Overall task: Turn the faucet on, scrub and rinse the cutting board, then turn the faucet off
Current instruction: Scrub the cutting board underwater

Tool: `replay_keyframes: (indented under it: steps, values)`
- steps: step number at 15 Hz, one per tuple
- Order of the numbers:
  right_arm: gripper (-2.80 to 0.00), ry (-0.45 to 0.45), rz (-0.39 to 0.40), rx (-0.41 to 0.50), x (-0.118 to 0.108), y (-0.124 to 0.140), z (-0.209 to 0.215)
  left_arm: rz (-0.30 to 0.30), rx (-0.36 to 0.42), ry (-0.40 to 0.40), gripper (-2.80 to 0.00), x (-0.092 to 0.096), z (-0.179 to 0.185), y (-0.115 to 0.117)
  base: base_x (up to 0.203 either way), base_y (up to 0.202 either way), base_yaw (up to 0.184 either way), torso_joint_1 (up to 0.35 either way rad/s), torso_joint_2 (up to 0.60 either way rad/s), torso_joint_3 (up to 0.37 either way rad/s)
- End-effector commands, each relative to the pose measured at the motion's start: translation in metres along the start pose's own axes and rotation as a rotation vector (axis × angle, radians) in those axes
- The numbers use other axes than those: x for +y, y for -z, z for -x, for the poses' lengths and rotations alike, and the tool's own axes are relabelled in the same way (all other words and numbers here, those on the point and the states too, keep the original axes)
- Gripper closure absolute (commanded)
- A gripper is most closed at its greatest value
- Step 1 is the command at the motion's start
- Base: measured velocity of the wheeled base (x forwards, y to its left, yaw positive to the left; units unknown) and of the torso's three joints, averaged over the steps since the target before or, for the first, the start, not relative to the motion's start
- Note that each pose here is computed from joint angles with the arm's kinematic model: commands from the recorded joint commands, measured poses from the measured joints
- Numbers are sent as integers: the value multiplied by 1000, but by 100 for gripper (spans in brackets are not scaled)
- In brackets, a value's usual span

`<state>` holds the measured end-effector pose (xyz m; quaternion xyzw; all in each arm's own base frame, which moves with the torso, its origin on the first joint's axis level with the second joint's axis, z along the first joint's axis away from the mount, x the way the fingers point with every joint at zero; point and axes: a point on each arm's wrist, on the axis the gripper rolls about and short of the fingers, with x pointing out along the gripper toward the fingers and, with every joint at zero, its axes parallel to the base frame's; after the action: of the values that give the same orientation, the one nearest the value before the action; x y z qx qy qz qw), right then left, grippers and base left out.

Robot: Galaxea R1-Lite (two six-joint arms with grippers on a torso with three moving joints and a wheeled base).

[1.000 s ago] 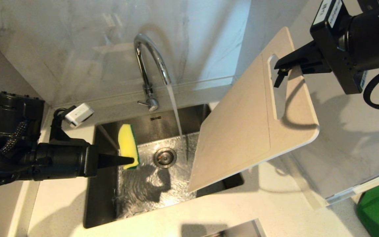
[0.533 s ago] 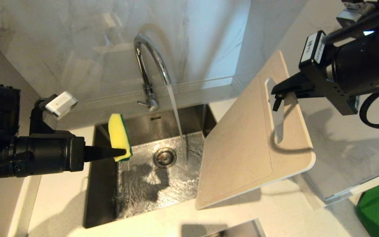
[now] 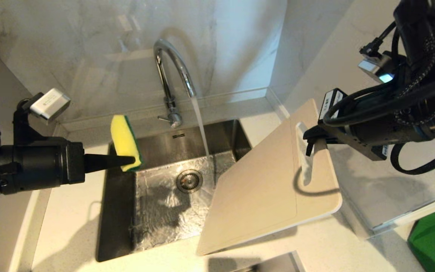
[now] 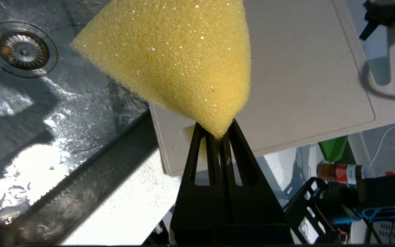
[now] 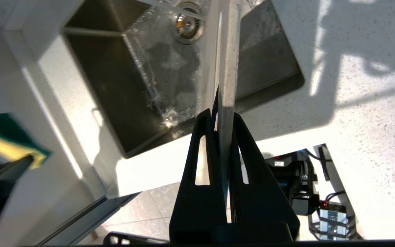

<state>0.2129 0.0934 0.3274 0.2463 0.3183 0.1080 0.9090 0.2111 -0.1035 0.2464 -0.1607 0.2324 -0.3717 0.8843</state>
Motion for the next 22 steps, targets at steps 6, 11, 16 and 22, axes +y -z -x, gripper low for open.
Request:
replay_keyframes:
  steps: [6, 11, 16, 22]
  values:
    - [0, 127, 84, -29, -28, 8, -7, 2, -17, -5, 0, 1, 4, -3, 0, 0, 0, 0, 0, 0]
    - [0, 196, 105, -19, -51, 15, -14, 6, -10, -7, 0, 2, 4, 0, 0, 0, 0, 0, 0, 0]
    - [0, 156, 115, -67, -53, 13, -13, 11, 1, -8, 0, 3, 4, 3, 0, 0, 0, 0, 0, 0]
    - [0, -116, -100, -209, 11, -63, -24, 33, 45, -26, 0, 5, 8, 13, 0, 0, 0, 0, 0, 0]
